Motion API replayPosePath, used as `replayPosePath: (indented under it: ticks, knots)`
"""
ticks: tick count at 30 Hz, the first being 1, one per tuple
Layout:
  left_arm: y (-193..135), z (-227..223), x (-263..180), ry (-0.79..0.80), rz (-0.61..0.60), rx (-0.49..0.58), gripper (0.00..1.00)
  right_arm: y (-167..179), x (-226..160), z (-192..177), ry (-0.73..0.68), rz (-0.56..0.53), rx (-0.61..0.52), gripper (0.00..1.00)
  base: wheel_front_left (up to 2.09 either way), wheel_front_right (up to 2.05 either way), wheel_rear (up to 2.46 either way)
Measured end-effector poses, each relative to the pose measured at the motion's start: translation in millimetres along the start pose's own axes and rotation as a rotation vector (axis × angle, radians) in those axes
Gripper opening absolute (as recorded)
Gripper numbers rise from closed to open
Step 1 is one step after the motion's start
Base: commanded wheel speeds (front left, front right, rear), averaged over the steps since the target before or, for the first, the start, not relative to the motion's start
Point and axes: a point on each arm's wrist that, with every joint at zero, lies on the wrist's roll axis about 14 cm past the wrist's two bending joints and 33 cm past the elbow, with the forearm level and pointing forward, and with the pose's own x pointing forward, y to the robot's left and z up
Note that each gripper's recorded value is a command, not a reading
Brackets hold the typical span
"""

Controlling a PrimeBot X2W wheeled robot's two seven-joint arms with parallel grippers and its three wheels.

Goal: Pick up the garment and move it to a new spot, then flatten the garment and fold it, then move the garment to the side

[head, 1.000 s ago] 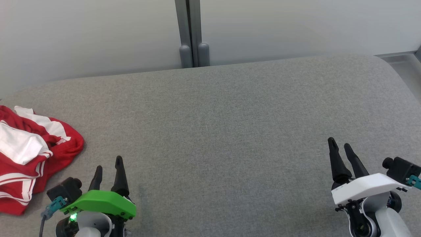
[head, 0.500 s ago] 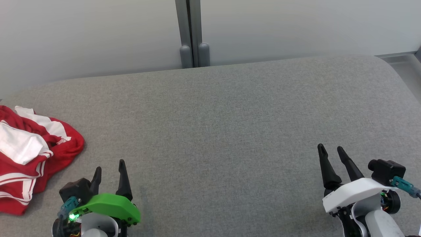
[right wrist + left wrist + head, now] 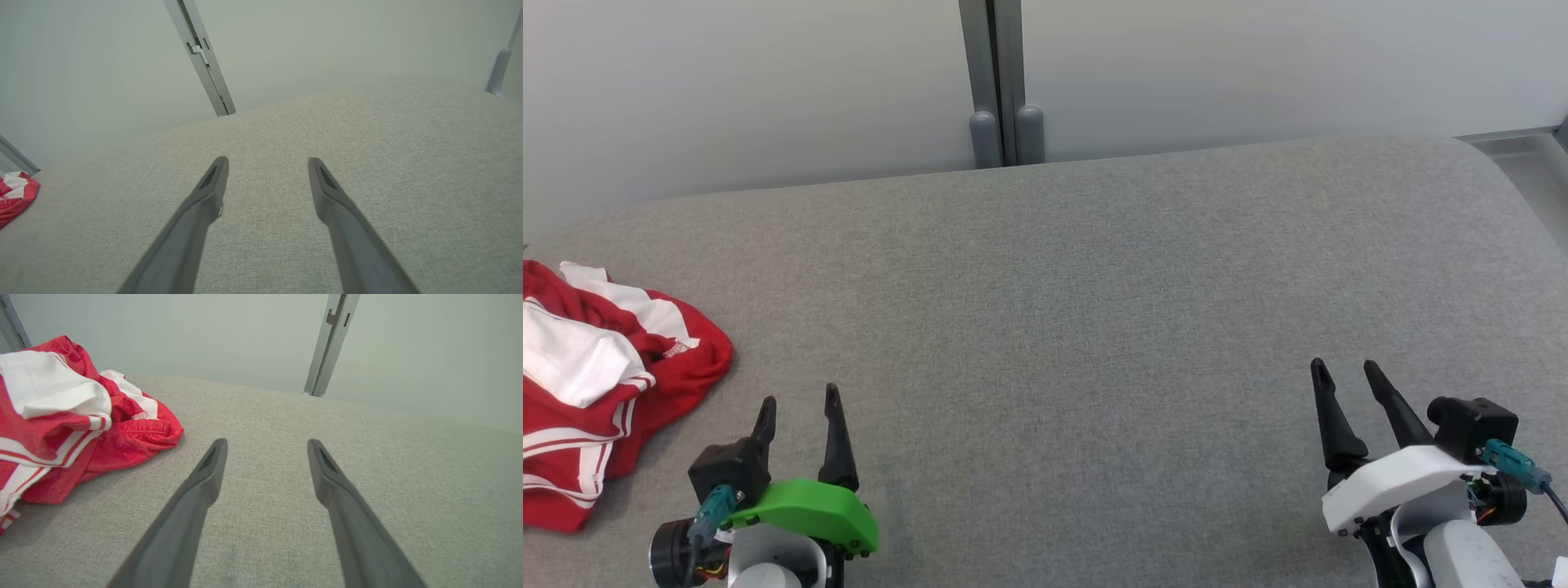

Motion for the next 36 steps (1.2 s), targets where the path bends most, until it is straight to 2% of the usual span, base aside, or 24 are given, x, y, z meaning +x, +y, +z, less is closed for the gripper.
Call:
replayPosePath:
  ticks: [10,20,28,36]
  knots:
    - [-6,2,-5,-0.027,-0.036,0.097,1.0,10,5,11,-0.044,0.036,-0.09,1.0,0.0,0.0,0.0]
    - [9,-8,-18,-0.017,0.015,0.141,1.0,24,8,-9,0.003,0.086,-0.16,1.0,0.0,0.0,0.0]
    - [39,-12,-36,-0.013,0.11,0.179,1.0,63,18,-28,0.04,0.21,-0.198,1.0,0.0,0.0,0.0]
    - [85,-10,-70,-0.016,0.256,0.217,1.0,122,28,-51,0.072,0.389,-0.24,1.0,0.0,0.0,0.0]
